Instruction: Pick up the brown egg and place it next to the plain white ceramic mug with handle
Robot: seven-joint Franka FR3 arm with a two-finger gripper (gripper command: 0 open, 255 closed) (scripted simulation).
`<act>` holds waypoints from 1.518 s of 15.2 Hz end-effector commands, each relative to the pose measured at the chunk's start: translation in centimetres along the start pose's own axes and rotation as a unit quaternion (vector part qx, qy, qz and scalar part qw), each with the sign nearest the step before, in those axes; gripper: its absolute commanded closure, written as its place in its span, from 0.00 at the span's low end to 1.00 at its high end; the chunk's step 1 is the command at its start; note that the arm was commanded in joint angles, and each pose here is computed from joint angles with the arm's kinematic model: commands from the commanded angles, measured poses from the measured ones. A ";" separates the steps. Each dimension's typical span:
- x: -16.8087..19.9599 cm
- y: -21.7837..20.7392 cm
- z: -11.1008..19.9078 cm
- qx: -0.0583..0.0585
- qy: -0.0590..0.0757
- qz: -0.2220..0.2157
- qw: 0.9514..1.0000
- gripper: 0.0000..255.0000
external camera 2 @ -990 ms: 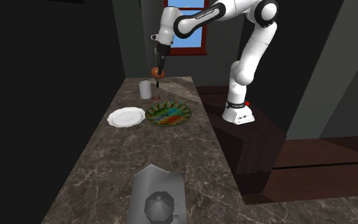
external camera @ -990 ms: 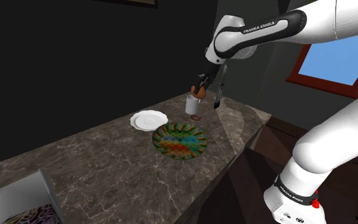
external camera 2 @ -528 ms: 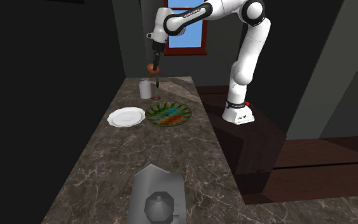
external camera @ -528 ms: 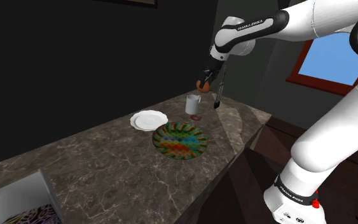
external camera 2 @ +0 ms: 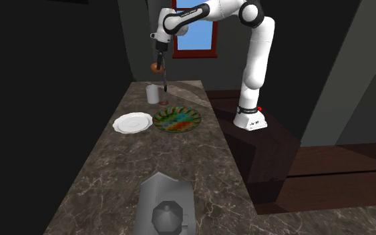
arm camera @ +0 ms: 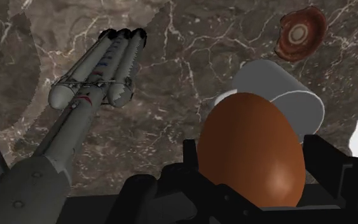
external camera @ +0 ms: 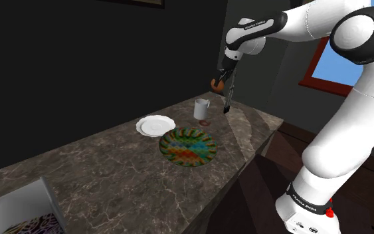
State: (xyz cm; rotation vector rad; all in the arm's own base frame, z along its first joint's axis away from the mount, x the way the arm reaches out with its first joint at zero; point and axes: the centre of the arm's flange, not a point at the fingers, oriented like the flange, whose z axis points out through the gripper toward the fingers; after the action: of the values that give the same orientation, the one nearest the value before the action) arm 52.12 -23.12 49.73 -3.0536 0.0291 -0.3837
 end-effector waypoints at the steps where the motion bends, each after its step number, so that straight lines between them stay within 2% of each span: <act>1: 1.2 2.9 0.1 0.000 0.000 -0.001 1.000 1.00; 6: 3.4 9.6 0.2 0.000 0.000 -0.001 1.000 1.00; 23: 1.2 10.1 8.9 0.000 0.000 -0.001 1.000 1.00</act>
State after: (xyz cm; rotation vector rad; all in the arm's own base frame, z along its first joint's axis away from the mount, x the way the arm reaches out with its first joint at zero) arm 55.51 -32.74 41.14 -3.0539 0.0269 -0.3829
